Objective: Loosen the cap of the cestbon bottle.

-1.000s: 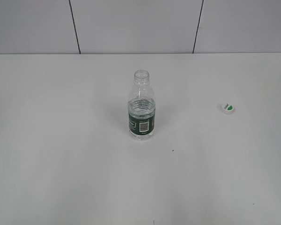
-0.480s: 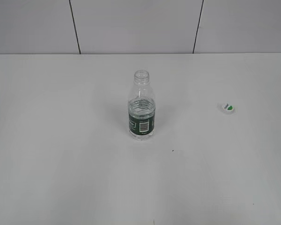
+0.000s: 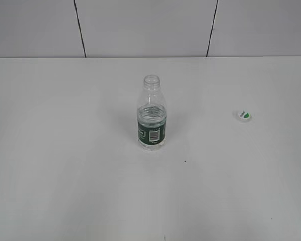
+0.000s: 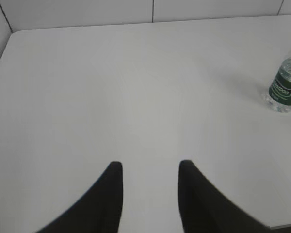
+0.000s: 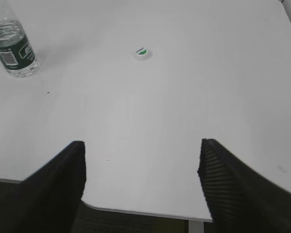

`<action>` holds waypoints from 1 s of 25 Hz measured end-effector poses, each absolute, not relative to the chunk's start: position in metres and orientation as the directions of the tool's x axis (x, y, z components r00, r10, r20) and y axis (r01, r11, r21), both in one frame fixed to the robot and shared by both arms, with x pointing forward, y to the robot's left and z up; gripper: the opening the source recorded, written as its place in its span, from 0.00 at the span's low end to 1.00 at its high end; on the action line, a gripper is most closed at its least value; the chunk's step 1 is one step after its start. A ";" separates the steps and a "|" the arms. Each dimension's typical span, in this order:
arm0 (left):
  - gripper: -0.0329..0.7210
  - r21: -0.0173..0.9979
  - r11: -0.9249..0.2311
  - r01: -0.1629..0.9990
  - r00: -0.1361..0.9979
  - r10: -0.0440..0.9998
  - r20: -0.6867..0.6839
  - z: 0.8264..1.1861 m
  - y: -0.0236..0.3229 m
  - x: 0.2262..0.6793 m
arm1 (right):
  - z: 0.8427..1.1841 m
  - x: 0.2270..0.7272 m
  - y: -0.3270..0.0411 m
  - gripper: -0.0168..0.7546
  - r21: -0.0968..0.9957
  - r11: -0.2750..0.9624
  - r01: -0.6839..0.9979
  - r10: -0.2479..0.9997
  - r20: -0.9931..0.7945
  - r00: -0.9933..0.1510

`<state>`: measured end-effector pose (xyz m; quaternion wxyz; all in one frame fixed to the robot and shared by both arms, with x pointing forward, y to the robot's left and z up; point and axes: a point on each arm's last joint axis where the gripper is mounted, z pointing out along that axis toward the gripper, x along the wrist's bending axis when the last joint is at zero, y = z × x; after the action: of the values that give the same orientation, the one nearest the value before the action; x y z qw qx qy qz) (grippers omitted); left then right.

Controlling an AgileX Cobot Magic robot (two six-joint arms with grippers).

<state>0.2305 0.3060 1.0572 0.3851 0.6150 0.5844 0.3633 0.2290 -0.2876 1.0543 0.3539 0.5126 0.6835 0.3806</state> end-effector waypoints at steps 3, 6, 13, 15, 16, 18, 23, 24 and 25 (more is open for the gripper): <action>0.37 0.898 0.003 0.440 0.005 1.000 -0.006 1.057 0.305 0.230 | 1.054 0.229 -0.288 0.74 0.883 0.179 0.434 0.973 -0.094 -0.210; 0.37 0.898 0.019 0.439 -0.028 1.000 -0.008 1.057 0.305 0.230 | 1.054 0.229 -0.288 0.74 0.882 0.181 0.434 0.973 -0.098 -0.207; 0.37 0.898 0.021 0.439 -0.032 0.999 -0.008 1.057 0.305 0.230 | 1.054 0.230 -0.293 0.74 0.872 0.213 0.440 0.974 -0.152 -0.171; 0.37 0.898 0.021 0.439 -0.032 0.999 -0.008 1.057 0.305 0.230 | 1.054 0.230 -0.293 0.74 0.872 0.213 0.441 0.974 -0.152 -0.171; 0.37 0.898 0.021 0.439 -0.032 0.999 -0.008 1.057 0.305 0.230 | 1.054 0.230 -0.293 0.74 0.873 0.208 0.441 0.975 -0.146 -0.170; 0.37 0.898 0.021 0.439 -0.032 0.999 -0.008 1.057 0.305 0.230 | 1.054 0.230 -0.292 0.74 0.876 0.193 0.442 0.977 -0.128 -0.171; 0.37 0.898 0.021 0.439 -0.032 0.999 -0.008 1.057 0.305 0.230 | 1.054 0.230 -0.292 0.74 0.878 0.185 0.442 0.978 -0.119 -0.172; 0.37 0.898 0.021 0.439 -0.032 0.999 -0.008 1.057 0.305 0.230 | 1.054 0.230 -0.292 0.74 0.878 0.185 0.442 0.978 -0.119 -0.173; 0.37 0.898 0.021 0.439 -0.032 0.999 -0.008 1.057 0.305 0.230 | 1.054 0.230 -0.292 0.74 0.878 0.184 0.442 0.978 -0.118 -0.173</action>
<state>0.2301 0.3048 1.0572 0.3707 0.5886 0.6110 0.3779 0.2296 -0.2917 1.0538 0.3698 0.5263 0.6747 0.3621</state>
